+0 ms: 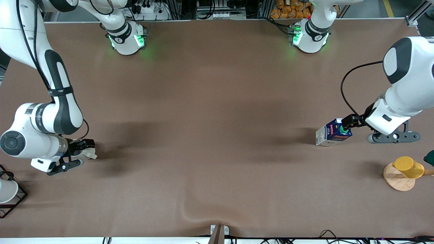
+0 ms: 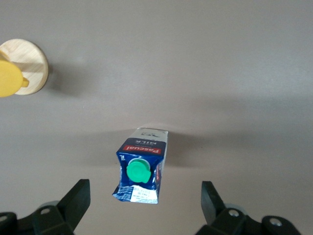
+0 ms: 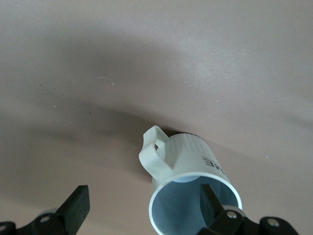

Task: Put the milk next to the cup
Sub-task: 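Grasp the milk carton with the left gripper while the right gripper grasps the mug, then carry the white mug with the right gripper toward the table middle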

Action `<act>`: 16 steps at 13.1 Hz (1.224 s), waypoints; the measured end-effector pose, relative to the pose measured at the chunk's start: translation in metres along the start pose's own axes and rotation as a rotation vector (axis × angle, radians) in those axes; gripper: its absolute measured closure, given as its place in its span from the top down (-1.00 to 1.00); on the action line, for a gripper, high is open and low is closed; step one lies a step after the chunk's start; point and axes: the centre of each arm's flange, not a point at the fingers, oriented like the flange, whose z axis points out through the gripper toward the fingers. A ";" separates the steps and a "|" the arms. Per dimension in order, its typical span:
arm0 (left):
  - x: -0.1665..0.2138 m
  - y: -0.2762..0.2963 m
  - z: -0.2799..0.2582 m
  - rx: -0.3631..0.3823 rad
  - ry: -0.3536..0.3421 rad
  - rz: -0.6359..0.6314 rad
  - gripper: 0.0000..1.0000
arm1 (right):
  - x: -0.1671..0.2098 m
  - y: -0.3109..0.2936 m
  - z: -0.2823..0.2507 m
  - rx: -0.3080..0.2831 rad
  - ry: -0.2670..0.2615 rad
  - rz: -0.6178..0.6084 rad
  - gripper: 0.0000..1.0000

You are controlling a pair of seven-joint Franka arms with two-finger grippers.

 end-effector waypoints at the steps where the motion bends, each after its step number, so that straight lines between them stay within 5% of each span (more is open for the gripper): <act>1: 0.000 0.006 -0.001 -0.001 0.002 0.003 1.00 | -0.001 0.001 0.006 0.004 -0.009 -0.015 1.00; 6: -0.002 0.020 -0.001 -0.002 0.003 -0.004 1.00 | -0.007 0.010 0.025 0.020 -0.035 -0.024 1.00; 14: -0.002 0.023 0.002 -0.002 -0.003 0.000 1.00 | -0.006 0.013 0.030 0.025 -0.039 -0.022 -0.89; 16: -0.001 0.022 0.006 -0.001 -0.009 0.000 1.00 | 0.005 -0.003 0.016 0.022 -0.018 -0.047 -0.90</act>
